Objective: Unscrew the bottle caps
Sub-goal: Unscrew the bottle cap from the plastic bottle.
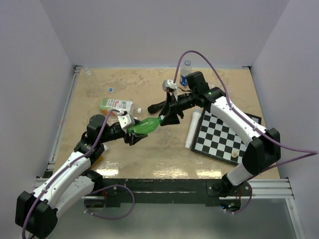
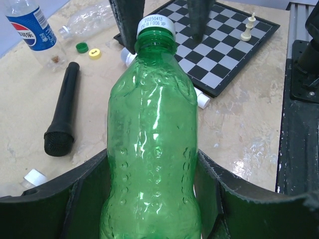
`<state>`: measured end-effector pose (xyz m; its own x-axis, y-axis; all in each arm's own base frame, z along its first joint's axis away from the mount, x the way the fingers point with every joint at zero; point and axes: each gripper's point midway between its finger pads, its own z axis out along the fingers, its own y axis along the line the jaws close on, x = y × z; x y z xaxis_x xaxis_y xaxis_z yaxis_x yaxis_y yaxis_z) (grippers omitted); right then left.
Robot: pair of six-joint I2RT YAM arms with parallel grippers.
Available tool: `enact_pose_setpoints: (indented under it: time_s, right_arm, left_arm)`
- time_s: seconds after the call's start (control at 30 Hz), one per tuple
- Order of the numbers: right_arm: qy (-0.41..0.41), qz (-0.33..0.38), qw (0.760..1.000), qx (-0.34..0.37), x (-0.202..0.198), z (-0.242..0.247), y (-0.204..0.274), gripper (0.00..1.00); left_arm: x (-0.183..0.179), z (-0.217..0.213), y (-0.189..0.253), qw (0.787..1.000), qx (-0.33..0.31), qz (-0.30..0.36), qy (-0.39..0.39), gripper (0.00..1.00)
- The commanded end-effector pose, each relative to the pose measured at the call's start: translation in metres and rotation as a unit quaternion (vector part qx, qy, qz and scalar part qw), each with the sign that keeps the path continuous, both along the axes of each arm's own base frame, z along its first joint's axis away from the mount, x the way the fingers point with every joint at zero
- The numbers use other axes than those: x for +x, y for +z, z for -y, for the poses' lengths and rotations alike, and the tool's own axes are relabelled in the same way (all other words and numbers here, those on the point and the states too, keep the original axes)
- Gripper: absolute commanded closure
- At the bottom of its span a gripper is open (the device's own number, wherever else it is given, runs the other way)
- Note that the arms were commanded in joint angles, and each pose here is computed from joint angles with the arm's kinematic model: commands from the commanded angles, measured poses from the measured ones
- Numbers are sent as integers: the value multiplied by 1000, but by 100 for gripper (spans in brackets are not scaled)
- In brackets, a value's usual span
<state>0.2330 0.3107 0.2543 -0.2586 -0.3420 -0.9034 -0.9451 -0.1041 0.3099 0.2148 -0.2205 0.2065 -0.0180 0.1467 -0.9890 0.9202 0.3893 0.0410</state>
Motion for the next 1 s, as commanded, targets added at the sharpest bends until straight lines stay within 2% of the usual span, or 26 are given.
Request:
enact_pose_setpoints:
  time_s: [0.0,0.1,0.6,0.8,0.9,0.97]
  right_arm:
    - [2,14,1000,10,-2,-3,11,39]
    - [1,19,1000,13,-2,-2,15,36]
    - [-31,23,999,17,4,9,16,40]
    - [-30,17,999,16,4,9,13,48]
    - [-26,14,999,15,3,9,12,58]
    - [-24,10,1000,13,2,10,10,60]
  left_arm:
    - [4,0,14,999,-5,32,3,100]
    - [4,0,16,999,-7,35,2,100]
    - [4,0,18,999,-8,38,3,100]
    - [3,0,17,999,-7,36,3,100]
    - [3,0,17,999,-7,36,3,100]
    - [4,-1,18,999,-7,38,3,100]
